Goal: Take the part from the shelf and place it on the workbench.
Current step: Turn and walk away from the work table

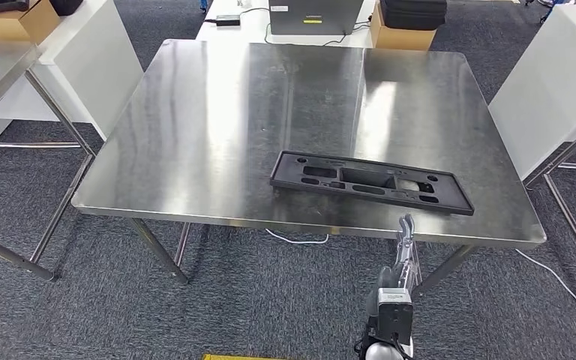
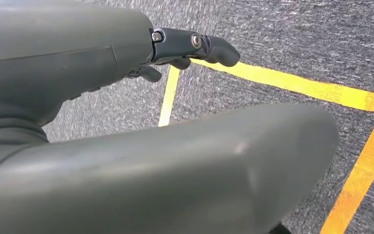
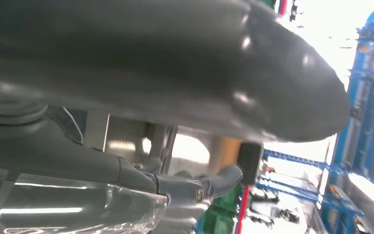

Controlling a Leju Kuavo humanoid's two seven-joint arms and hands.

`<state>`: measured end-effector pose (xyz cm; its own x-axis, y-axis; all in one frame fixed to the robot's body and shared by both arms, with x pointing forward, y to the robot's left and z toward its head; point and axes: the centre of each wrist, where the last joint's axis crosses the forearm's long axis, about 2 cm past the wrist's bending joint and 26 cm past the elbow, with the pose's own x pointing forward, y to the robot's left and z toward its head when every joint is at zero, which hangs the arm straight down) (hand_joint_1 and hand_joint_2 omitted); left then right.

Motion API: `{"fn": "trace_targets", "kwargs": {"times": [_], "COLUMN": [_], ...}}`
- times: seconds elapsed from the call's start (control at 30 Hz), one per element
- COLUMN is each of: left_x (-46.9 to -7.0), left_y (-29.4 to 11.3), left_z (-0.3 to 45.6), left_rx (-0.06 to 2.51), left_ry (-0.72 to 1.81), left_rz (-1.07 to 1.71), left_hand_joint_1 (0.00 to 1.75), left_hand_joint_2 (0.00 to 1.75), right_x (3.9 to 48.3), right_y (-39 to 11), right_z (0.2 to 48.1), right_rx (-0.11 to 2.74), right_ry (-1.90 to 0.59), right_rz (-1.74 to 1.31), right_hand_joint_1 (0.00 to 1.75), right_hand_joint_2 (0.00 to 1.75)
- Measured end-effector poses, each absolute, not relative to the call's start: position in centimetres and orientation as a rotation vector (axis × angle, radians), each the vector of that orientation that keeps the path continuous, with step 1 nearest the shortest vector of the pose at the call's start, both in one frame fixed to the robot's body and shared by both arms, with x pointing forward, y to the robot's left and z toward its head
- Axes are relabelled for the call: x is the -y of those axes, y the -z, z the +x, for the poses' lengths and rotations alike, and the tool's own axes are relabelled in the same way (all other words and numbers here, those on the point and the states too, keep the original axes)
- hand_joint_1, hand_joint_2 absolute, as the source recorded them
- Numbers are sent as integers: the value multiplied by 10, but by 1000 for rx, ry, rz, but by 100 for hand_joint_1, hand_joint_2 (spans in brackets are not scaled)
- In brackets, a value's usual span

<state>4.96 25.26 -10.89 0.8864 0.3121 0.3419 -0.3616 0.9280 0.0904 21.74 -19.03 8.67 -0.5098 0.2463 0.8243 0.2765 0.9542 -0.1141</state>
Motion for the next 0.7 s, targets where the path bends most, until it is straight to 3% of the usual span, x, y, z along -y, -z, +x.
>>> {"fn": "trace_targets", "kwargs": {"times": [0.7], "left_x": [-246], "left_y": [109], "left_z": [48], "left_rx": [308], "left_ry": [-366], "left_rz": [159], "left_hand_joint_1": [0], "left_hand_joint_2": [0], "right_x": [192], "right_y": [-90], "right_z": [204], "right_rx": [2147], "right_ry": [12], "right_rz": [-361], "right_hand_joint_1": [0], "right_hand_joint_2": [0]}}
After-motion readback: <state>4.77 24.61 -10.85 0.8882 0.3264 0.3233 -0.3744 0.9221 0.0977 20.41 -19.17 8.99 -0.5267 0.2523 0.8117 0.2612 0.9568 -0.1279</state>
